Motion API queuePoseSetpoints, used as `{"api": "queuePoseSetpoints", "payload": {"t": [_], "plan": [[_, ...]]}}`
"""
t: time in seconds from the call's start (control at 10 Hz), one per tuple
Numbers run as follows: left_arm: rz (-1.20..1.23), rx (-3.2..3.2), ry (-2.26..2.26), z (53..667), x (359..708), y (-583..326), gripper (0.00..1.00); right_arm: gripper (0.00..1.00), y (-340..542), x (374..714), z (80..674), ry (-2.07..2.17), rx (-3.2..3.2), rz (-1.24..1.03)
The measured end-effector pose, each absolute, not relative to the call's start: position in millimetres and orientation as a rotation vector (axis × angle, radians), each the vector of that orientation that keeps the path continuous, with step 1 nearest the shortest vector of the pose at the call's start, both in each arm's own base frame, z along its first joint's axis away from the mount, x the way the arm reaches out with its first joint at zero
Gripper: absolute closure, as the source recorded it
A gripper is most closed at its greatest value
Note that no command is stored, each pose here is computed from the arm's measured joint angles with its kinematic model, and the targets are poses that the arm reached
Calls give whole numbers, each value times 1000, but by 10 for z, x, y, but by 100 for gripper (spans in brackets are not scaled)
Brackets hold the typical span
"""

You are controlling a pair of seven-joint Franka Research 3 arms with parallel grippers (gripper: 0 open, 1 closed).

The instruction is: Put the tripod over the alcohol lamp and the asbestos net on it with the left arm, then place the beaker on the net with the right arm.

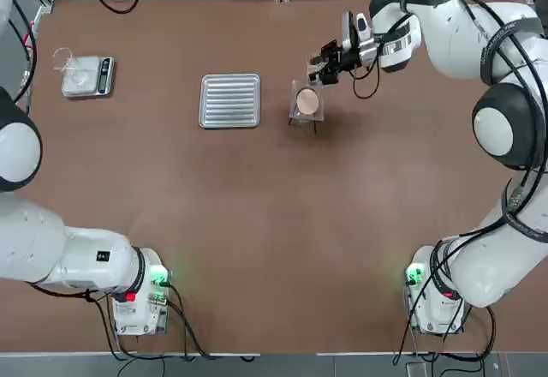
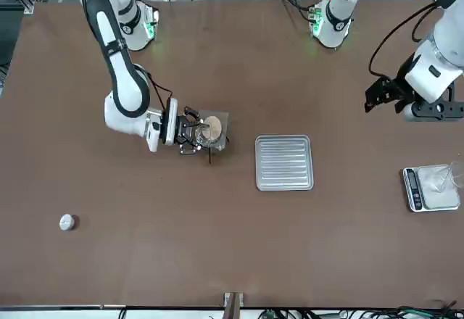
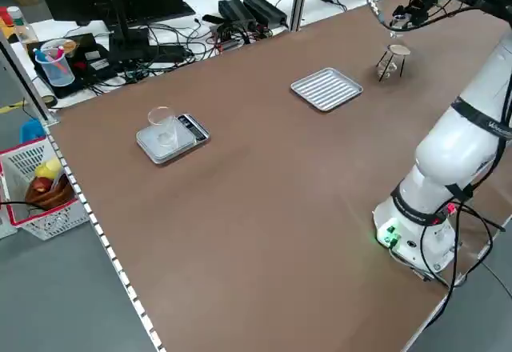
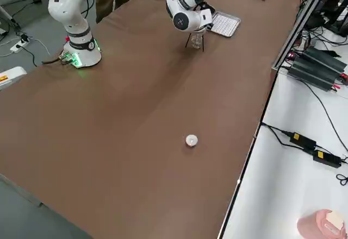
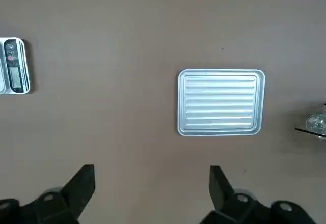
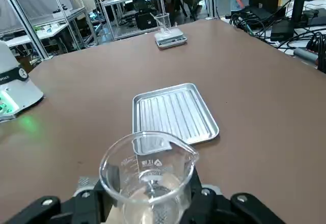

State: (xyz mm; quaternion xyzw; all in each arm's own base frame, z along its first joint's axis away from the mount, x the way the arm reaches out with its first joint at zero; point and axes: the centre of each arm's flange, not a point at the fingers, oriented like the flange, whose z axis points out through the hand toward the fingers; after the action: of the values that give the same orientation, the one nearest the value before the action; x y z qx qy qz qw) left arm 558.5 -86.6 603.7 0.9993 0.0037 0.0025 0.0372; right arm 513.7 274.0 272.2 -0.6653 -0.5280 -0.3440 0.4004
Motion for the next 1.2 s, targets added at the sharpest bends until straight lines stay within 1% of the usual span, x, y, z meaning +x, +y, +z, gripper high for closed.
{"api": "queuePoseSetpoints", "payload": {"t": [0.3,0.6,1.2], "plan": [[13,3067,32,6047,5608,-773,1,41,2750,4991,2681,-1331,-1691,-847],[28,3119,-1,6325,5546,-795,1,41,2948,4850,2649,-1306,-1707,-847],[-10,3144,-31,6374,5498,-867,1,41,2977,4818,2634,-1309,-1715,-848]]}}
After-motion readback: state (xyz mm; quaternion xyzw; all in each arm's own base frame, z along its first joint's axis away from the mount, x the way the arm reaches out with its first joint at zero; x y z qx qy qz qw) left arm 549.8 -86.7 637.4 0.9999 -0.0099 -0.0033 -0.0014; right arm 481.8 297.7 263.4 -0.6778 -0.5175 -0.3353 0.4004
